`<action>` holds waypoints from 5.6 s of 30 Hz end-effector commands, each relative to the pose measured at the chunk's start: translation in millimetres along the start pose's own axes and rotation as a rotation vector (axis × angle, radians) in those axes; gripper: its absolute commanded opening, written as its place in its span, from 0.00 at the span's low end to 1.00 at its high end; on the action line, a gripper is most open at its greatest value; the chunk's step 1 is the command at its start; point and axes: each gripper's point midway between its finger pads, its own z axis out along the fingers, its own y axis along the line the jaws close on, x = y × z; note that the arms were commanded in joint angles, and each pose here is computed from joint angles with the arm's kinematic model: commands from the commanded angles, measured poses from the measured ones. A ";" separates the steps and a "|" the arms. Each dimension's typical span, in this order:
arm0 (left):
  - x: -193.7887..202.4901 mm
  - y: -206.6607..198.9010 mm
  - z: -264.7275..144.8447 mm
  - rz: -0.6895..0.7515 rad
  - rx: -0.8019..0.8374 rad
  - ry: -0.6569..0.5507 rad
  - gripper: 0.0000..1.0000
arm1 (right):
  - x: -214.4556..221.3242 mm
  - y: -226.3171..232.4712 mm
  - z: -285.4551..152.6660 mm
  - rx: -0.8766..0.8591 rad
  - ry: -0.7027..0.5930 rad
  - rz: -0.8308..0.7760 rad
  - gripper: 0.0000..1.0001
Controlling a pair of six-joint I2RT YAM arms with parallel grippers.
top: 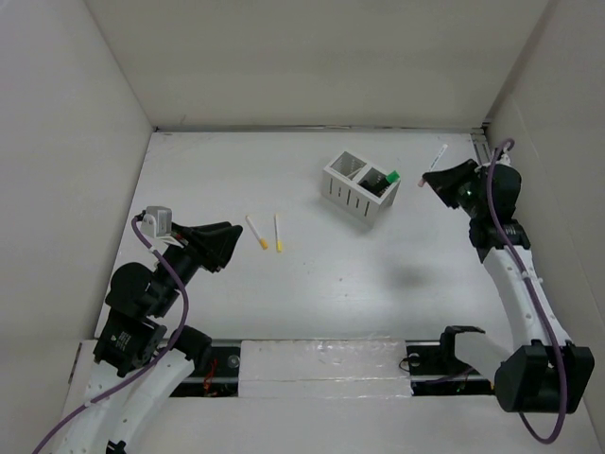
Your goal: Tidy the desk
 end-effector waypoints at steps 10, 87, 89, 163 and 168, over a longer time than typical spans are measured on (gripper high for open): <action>-9.3 -7.0 1.8 0.012 0.026 -0.027 0.35 | 79.8 141.8 7.3 -0.523 0.370 0.167 0.00; -23.9 -15.1 -13.9 0.014 0.053 -0.092 0.35 | 124.1 142.9 18.4 -0.584 0.500 1.418 0.06; -22.8 -14.3 -13.0 0.014 0.051 -0.088 0.35 | 124.1 142.9 24.3 -0.567 0.493 1.460 0.06; -7.1 1.1 1.1 0.013 -0.014 -0.014 0.36 | 103.3 121.2 99.2 -0.267 0.235 1.739 0.41; -5.8 2.3 2.9 0.012 -0.018 -0.011 0.36 | 58.6 158.1 79.3 -0.461 0.235 1.730 0.55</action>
